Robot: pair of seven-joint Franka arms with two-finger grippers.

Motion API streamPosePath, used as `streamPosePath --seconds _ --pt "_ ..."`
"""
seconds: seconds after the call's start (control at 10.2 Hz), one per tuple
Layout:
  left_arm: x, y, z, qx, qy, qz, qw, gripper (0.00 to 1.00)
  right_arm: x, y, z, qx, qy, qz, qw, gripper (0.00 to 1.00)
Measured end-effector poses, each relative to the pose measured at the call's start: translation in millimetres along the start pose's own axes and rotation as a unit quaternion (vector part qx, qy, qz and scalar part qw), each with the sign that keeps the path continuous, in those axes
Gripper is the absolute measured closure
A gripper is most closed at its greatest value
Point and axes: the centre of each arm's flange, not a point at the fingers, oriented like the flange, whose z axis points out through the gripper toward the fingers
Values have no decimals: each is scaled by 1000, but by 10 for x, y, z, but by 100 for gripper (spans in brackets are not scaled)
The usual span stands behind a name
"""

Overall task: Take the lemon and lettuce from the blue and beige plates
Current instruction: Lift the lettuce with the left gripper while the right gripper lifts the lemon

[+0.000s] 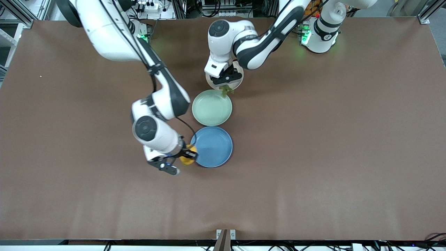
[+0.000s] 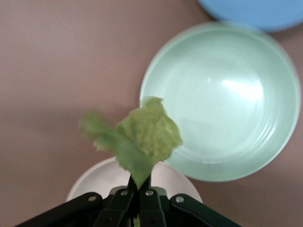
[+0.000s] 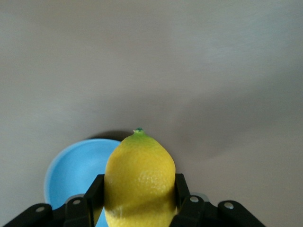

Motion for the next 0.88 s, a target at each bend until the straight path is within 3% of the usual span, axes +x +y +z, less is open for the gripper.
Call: streamPosePath --seconds 0.29,0.59,0.88 --pt "884 -358 -728 17 19 59 998 98 274 613 -248 -39 -46 -37 997 37" --pt "2329 -1410 -819 41 8 143 989 98 561 1335 -181 -52 -74 -59 994 37" --pt "3205 -2413 -512 52 -34 213 975 98 625 2120 -148 -42 -61 -87 993 37"
